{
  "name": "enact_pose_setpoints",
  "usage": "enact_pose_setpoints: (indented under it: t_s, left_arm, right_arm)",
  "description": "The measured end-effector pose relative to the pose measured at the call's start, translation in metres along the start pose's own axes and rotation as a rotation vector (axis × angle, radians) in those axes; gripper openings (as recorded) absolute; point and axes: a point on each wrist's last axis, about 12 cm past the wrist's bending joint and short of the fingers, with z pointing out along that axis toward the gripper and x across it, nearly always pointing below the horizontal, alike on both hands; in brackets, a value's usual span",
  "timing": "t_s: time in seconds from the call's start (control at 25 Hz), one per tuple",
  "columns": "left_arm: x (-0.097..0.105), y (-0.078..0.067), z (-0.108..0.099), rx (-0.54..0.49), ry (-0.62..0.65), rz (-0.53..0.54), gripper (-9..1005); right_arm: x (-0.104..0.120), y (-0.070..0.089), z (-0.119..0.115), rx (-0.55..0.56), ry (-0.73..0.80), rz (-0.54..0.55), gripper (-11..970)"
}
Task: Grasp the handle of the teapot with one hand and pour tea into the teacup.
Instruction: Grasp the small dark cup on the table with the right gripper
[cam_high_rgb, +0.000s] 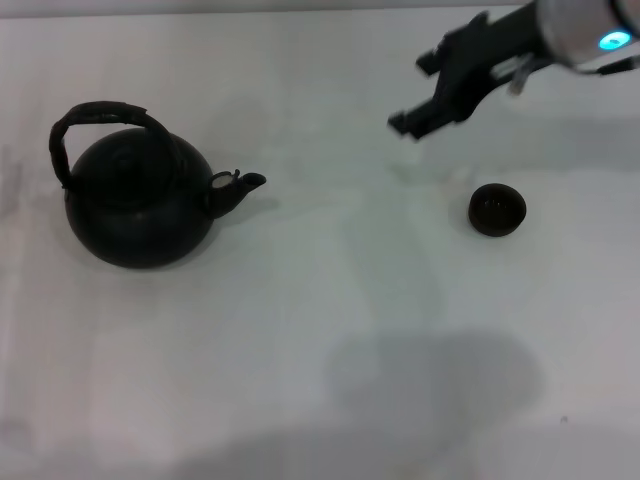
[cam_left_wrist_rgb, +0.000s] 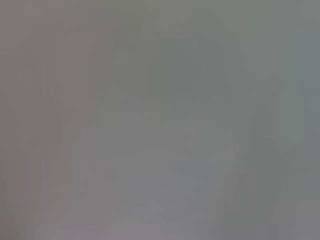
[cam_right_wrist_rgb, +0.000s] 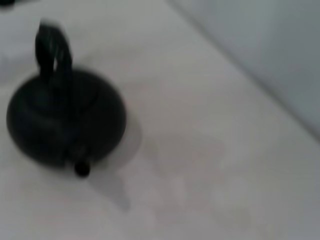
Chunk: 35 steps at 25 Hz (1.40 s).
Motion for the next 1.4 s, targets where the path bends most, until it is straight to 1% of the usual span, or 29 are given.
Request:
enact_pose_setpoints:
  t_s: [0.08,0.2,0.44,0.72,1.04,1.4]
  left_arm:
    - [0.000,0.000,0.000,0.000,0.000,0.000,723]
    - [0.000,0.000,0.000,-0.001,0.001,0.000,724]
    - [0.000,0.001,-0.001,-0.003,0.003,0.000,725]
    - [0.001,0.001,-0.001,-0.004,0.004,0.000,724]
    - [0.001,0.000,-0.001,0.001,0.004,-0.002,723]
    - [0.000,-0.004,0.003,0.011,-0.001,-0.006,724]
  right_arm:
    - [-0.004,0.010,0.011,-0.010,0.067,-0.025,787]
    - [-0.007,0.023,0.023,-0.020,0.129,-0.054,784]
    - [-0.002,0.032,0.039,0.011,0.251,-0.070,778]
    - [0.013,0.031,0.050,0.042,0.356,-0.028,770]
    - [0.033,0.024,0.054,0.059,0.421,0.014,762]
    - [0.038,0.020,0.055,0.076,0.432,0.018,752]
